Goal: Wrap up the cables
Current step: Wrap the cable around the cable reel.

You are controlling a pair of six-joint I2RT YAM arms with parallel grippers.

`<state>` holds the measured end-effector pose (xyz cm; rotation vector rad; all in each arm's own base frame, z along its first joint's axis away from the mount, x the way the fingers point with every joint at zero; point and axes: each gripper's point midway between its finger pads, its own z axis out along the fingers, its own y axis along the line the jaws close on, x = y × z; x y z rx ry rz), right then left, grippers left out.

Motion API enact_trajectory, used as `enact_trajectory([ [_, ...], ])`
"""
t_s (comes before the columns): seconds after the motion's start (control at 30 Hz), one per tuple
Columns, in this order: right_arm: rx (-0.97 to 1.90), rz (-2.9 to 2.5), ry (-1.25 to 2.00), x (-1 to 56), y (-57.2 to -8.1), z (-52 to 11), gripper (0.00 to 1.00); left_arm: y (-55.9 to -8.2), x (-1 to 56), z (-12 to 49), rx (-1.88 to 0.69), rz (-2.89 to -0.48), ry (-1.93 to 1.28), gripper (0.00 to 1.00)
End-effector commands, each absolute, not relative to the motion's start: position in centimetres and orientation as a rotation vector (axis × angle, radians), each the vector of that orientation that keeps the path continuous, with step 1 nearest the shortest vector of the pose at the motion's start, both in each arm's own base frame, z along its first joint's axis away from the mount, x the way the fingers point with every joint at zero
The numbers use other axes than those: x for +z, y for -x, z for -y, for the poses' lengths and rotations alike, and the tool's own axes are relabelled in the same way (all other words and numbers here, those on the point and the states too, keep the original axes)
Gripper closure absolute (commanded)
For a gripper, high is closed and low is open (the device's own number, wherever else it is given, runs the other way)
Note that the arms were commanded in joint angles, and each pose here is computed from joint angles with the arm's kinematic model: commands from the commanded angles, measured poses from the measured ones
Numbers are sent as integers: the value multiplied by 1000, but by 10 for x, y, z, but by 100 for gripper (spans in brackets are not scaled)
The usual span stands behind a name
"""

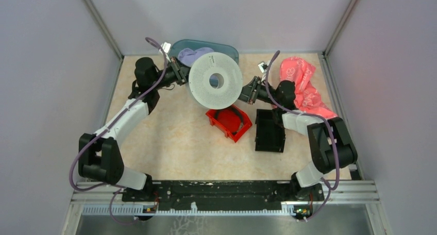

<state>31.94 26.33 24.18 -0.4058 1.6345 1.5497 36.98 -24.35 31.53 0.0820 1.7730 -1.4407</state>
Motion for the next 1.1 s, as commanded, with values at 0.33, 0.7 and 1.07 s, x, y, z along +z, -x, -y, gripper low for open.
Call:
enact_trajectory([
  [0.33,1637,-1423,418,273,-313,-279,100,-362,332,250,-1554,-1686,-107,100],
  [0.7,1519,-1509,341,257,-328,-265,87,-363,333,251,-1571,-1685,-110,100],
  [1.07,1466,-1542,290,253,-338,-241,78,-366,335,246,-1541,-1678,-116,100],
])
